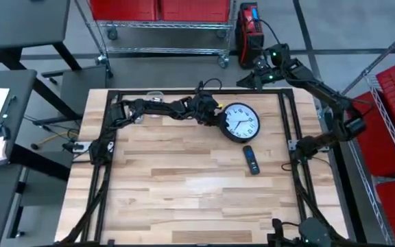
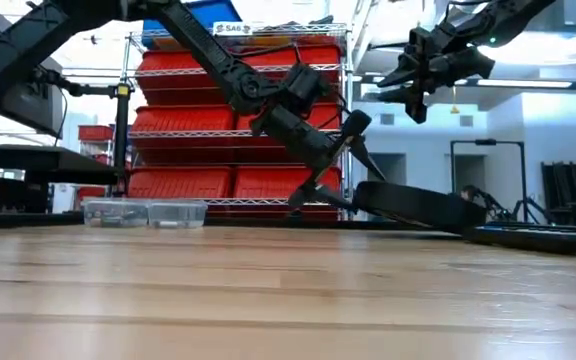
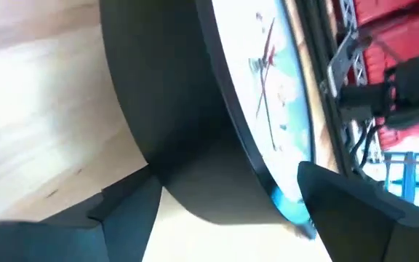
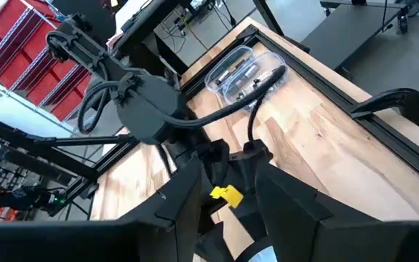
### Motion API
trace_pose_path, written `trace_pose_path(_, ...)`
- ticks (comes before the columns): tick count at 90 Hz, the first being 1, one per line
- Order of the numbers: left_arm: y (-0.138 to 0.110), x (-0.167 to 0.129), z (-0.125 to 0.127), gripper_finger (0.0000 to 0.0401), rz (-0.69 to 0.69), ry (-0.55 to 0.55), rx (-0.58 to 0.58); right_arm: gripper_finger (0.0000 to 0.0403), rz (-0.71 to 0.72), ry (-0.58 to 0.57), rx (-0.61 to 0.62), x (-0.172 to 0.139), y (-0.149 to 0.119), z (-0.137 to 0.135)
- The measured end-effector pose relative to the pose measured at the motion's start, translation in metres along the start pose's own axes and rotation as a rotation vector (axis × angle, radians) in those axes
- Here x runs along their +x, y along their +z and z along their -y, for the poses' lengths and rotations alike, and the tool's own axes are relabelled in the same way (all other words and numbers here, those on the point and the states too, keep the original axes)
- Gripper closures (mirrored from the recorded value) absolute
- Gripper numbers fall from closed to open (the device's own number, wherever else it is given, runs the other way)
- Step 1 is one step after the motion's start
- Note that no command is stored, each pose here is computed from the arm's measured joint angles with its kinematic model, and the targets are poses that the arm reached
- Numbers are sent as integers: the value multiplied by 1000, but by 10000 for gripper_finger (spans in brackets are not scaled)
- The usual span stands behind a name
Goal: Insert battery
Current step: Move the wall clock to the top right of the table
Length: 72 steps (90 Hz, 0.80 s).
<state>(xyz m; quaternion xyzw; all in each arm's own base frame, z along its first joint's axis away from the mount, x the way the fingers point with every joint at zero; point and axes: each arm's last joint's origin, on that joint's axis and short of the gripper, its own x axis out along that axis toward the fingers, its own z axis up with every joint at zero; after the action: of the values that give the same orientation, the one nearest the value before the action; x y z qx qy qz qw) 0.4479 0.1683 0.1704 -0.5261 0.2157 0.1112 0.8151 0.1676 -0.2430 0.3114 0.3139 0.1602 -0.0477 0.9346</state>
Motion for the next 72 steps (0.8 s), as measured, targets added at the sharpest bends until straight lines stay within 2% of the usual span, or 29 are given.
trace_pose_path(15, -1, -2, -6, 99, -94, -3, -26, 280, 0, -1, -15, 0, 0, 0)
trace_pose_path(25, -2, -6, -8, 99, -75, 82, -32, 280, -13, -3, -3, 0, -2, 0)
trace_pose_path(35, -3, -17, 0, 99, -39, 164, 25, 280, -49, 2, 10, 2, -7, -1)
trace_pose_path(48, -7, -44, 28, 99, -39, 221, 144, 280, -166, 29, -4, 18, -21, -15)
trace_pose_path(57, -12, -74, 54, 99, -33, 277, 245, 280, -295, 0, -97, 41, -36, -35)
trace_pose_path(72, -30, -138, 98, 99, -36, 367, 402, 280, -464, -102, -388, 79, -60, -76)
